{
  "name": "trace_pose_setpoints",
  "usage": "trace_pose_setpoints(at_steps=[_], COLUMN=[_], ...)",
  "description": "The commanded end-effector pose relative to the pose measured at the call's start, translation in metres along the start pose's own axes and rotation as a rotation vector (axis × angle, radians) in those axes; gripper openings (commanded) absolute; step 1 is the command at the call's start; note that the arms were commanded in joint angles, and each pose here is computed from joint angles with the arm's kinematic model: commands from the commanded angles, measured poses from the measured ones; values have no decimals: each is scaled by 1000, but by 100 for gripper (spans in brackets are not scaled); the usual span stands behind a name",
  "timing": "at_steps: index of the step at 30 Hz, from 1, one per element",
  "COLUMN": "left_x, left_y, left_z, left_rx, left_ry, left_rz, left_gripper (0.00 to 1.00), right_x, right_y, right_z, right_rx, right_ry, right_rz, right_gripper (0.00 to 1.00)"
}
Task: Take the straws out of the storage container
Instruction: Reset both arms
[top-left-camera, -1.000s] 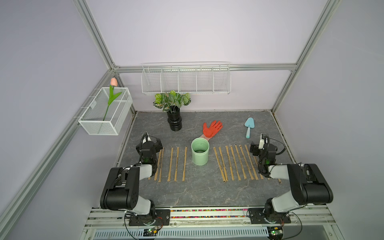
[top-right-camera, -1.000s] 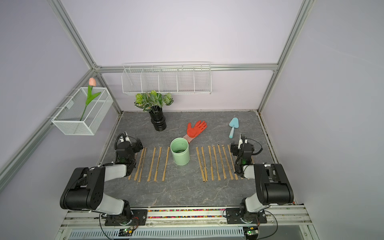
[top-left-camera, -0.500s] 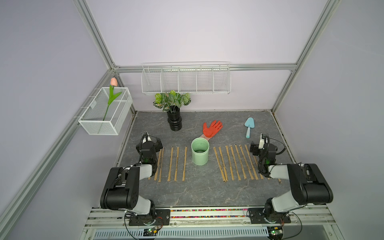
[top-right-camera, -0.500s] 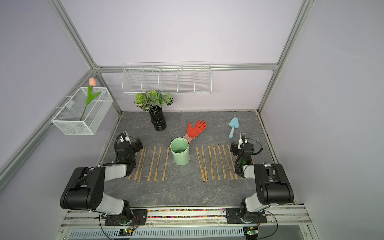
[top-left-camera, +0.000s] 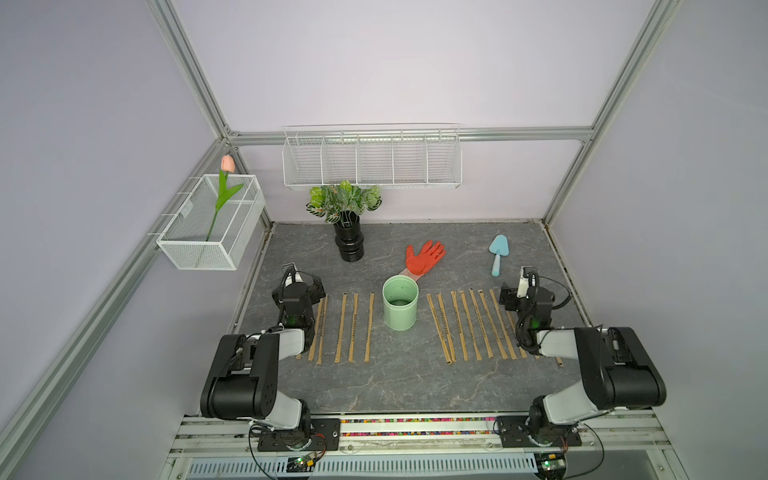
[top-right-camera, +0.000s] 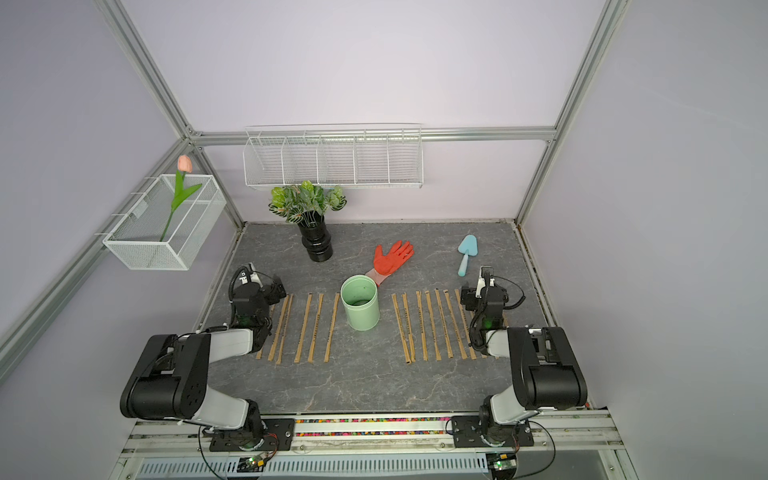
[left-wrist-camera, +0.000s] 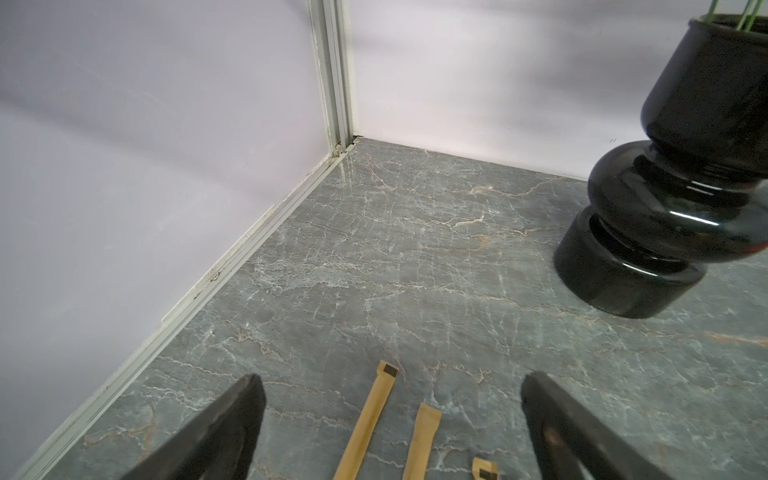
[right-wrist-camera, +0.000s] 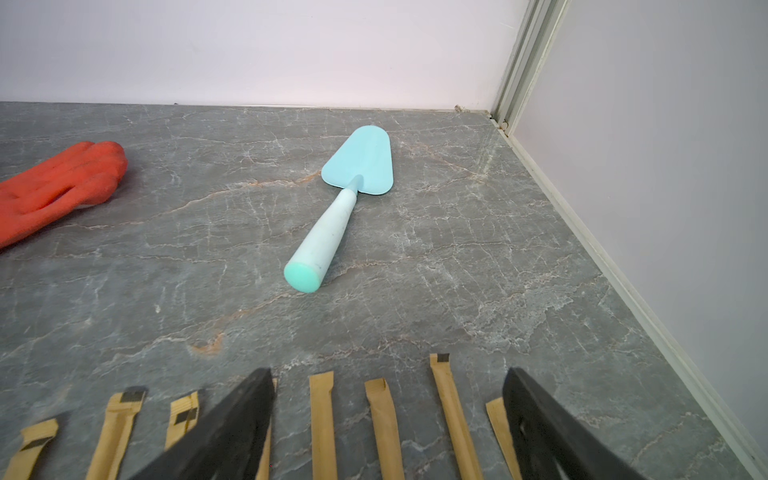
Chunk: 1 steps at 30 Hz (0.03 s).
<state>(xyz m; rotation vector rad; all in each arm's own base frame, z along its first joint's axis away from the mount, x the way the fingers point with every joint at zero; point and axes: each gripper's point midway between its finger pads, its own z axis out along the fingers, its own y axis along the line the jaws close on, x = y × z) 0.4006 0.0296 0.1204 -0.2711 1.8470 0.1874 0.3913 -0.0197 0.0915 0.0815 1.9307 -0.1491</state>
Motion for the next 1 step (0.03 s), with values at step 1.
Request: trace_pose_setpoints(at_steps=[1], left_x=[5], left_y=[-1], left_z=[0], left_rx=[9], left_ry=[4], left_rz=[21], left_gripper=[99], right_x=[-1], right_y=[1], right_z=[-1], right_rx=[-12], right_ry=[-18], right_rz=[7], right_gripper=[89])
